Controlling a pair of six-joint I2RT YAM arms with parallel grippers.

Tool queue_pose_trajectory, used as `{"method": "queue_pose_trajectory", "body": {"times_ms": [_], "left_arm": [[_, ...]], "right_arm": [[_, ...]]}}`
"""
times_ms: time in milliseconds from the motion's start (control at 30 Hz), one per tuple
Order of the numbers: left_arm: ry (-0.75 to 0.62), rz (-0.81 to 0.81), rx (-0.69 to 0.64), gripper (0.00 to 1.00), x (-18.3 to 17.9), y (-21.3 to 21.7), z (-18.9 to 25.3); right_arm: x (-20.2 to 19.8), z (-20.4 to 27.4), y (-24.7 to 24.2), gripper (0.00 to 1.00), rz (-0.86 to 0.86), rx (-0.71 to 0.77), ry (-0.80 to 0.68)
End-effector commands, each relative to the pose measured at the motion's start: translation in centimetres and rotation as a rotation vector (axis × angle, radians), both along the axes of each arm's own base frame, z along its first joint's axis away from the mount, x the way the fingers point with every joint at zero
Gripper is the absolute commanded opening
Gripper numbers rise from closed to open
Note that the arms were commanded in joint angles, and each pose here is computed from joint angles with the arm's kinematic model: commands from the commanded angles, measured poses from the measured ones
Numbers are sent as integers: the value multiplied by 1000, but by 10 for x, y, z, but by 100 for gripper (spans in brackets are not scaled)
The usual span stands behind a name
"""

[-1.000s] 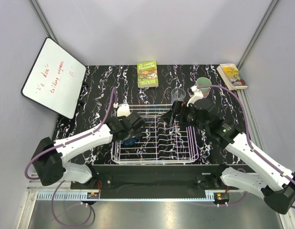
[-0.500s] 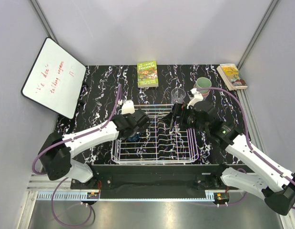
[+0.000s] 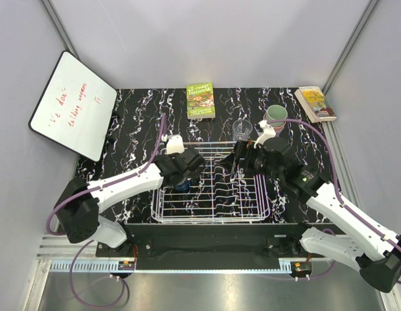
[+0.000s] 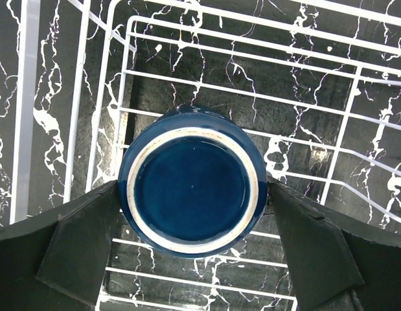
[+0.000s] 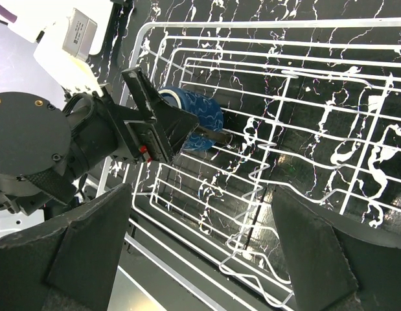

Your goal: Unload the cups from the dish rack

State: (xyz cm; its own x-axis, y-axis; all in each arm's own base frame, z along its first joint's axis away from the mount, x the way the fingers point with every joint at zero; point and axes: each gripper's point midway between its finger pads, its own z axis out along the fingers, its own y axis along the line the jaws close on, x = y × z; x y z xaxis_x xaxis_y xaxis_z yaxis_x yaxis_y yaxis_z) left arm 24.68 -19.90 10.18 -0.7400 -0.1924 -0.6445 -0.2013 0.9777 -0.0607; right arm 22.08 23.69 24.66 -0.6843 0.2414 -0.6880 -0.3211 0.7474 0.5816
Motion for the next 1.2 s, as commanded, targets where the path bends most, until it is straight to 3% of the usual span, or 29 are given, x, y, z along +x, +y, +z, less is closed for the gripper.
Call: {"method": "queue_pose_trajectory", "body": {"times_ms": [0,167,267,433,467,533,567,767,1033,1167], "left_arm": [[156,12,22,99,-19,-1,-39],[231,34,47,99,-21,-5,-61],[258,36,58,94,-22,-7,-72],[265,35,57,71,-26,-5,-79],[261,31,56,50,-25,-4,-77],[261,29,59,28,-27,-2,-77],[260,25,59,0,-27,-2,-76],[248,-12,53,0,-29,-5,-70],[132,-220,1,0,-39,-24,-18],[157,-325,-55,0,-54,-30,-8]], "right_arm": [[-2,15,5,96,20,46,-41],[-4,16,6,96,26,52,-39],[-4,16,5,96,24,54,-39],[-5,16,6,95,28,56,-38],[-5,16,6,95,28,55,-39],[-4,15,6,95,28,54,-35],[-5,15,7,95,29,54,-35],[-6,18,8,93,34,69,-33],[-6,30,-2,93,5,67,-75],[-5,29,-2,93,4,59,-74]]}}
